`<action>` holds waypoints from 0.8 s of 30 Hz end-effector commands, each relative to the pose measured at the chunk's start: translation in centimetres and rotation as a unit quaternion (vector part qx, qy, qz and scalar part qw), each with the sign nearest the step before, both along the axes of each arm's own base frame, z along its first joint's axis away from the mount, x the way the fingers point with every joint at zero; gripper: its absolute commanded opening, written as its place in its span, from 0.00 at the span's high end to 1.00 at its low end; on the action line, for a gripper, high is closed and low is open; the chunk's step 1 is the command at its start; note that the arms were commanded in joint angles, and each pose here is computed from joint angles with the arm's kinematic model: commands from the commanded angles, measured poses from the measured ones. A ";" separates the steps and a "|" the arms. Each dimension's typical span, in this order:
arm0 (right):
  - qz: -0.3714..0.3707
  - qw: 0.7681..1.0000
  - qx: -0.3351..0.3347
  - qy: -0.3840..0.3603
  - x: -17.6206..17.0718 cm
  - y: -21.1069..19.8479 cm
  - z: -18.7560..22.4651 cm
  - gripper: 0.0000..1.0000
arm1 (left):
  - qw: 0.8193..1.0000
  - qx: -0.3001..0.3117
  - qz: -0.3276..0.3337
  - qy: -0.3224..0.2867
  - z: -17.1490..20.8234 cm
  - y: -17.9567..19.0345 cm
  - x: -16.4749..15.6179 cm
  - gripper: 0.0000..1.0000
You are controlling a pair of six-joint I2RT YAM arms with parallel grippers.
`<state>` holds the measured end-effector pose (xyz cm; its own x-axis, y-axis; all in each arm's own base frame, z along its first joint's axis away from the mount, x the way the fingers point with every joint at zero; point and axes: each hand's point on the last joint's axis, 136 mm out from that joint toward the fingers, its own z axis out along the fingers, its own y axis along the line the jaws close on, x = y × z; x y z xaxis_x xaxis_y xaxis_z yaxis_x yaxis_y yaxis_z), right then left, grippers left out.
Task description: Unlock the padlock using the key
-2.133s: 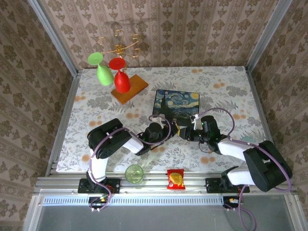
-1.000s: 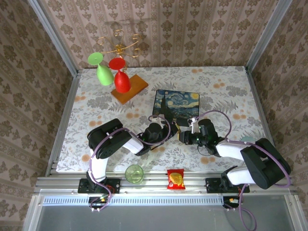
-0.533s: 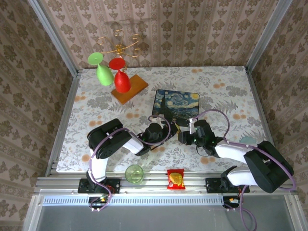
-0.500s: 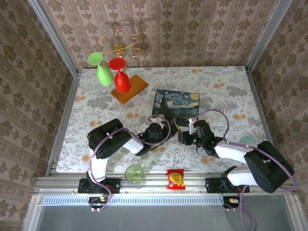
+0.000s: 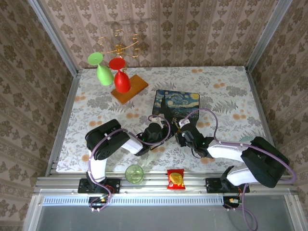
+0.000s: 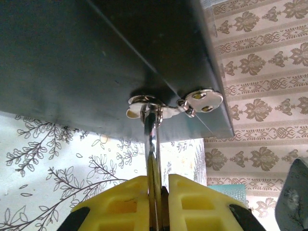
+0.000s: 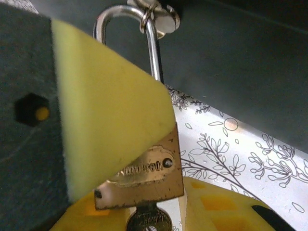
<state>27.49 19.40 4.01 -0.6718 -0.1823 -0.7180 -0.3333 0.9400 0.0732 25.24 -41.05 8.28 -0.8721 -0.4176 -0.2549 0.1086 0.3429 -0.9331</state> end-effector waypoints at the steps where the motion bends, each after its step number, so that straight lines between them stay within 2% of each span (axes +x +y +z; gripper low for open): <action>1: -0.013 0.998 -0.061 -0.016 0.7 -0.9 -0.4 0.73 | 0.998 -0.059 -0.012 -0.035 4.3 -0.7 -0.3 1.00; 5: -0.017 0.998 -0.059 -0.018 0.9 -0.8 -0.3 0.79 | 0.998 -0.057 -0.015 -0.032 4.1 -0.7 -0.5 1.00; 10: -0.008 1.000 -0.014 -0.004 0.5 0.3 -0.2 0.87 | 0.998 -0.056 -0.011 -0.033 4.1 -0.4 -0.5 1.00; 14: 0.004 0.996 0.084 0.025 0.0 1.4 0.0 0.90 | 0.998 -0.052 -0.010 -0.033 4.0 -0.1 -0.5 1.00; 18: 0.019 0.977 0.204 0.056 -0.6 1.7 1.1 0.90 | 0.998 -0.044 -0.005 -0.033 3.6 0.5 -0.5 0.97; 24: 0.040 0.958 0.269 0.087 -1.1 1.8 1.9 0.93 | 0.999 -0.034 0.001 -0.034 3.3 0.9 -0.4 0.94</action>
